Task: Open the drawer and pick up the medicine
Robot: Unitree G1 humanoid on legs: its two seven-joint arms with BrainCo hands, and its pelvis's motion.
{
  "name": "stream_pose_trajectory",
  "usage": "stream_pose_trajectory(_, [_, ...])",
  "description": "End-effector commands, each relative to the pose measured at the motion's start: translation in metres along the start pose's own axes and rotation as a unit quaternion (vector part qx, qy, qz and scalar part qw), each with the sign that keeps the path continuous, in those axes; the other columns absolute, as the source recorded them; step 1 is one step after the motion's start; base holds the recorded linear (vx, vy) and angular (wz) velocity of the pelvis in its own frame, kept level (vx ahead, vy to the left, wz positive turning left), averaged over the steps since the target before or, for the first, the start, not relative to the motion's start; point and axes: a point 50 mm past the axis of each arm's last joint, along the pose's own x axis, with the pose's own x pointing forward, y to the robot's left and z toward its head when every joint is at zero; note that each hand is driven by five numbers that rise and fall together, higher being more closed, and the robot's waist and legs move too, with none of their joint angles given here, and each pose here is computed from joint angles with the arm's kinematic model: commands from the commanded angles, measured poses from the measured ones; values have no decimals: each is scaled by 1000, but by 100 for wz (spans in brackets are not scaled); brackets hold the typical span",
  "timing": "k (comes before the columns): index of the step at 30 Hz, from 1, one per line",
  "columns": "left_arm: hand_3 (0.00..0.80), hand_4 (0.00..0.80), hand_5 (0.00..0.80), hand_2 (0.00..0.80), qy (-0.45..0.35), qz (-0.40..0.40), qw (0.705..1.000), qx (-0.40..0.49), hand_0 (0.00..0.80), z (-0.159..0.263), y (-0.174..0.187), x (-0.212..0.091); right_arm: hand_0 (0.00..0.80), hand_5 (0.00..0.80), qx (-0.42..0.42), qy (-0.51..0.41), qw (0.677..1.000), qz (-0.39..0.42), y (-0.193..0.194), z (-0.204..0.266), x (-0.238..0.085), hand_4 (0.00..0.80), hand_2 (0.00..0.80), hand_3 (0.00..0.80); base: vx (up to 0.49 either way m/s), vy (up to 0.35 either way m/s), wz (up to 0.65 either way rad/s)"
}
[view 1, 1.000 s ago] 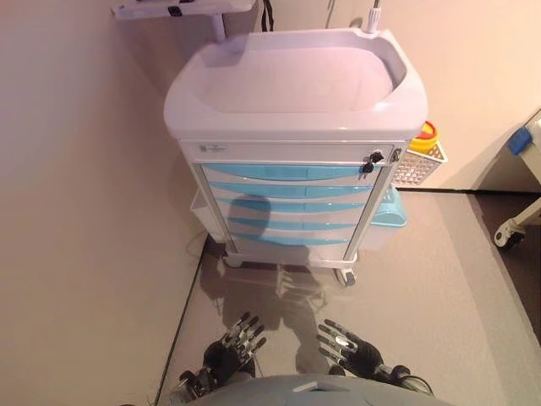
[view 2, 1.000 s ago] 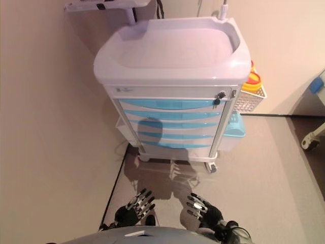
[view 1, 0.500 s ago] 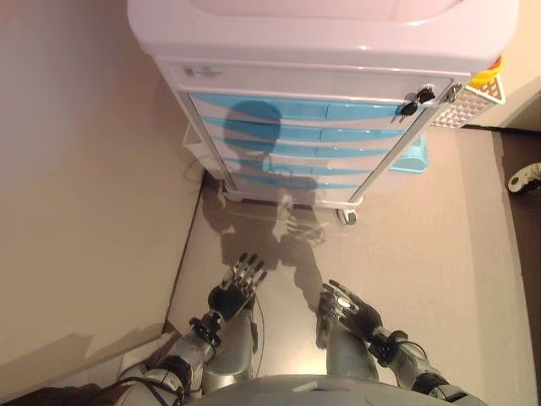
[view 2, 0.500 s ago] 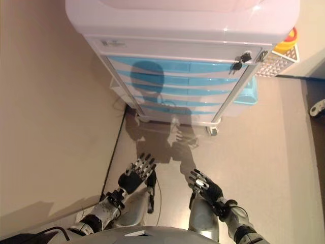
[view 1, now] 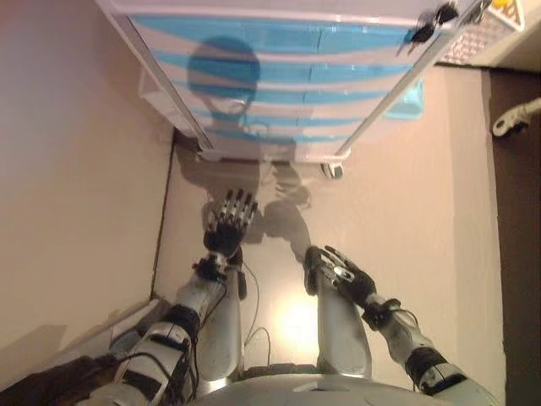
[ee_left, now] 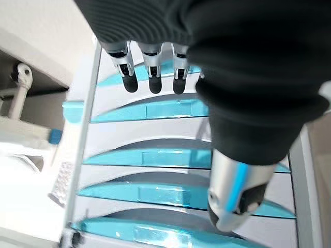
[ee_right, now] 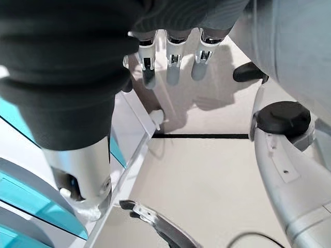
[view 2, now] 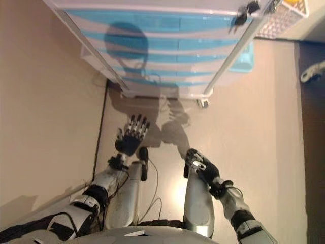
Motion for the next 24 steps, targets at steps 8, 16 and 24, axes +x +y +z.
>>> stream_pose_trajectory(8, [0,0,0,0,-73,-86,992,-63,0,27,-40,45,0,0,21,41,999,9,4,-18,-12,0,0,0,31,10,-4])
stream_pose_trajectory(16, [0,0,0,0,-99,-102,988,-52,0,60,-72,78,0,0,23,43,999,18,6,-15,-10,0,0,0,0,0,0])
stream_pose_trajectory(24, [0,0,0,0,-116,-111,987,-24,0,90,-111,110,0,0,20,41,998,32,9,-12,-7,0,0,0,0,-12,0])
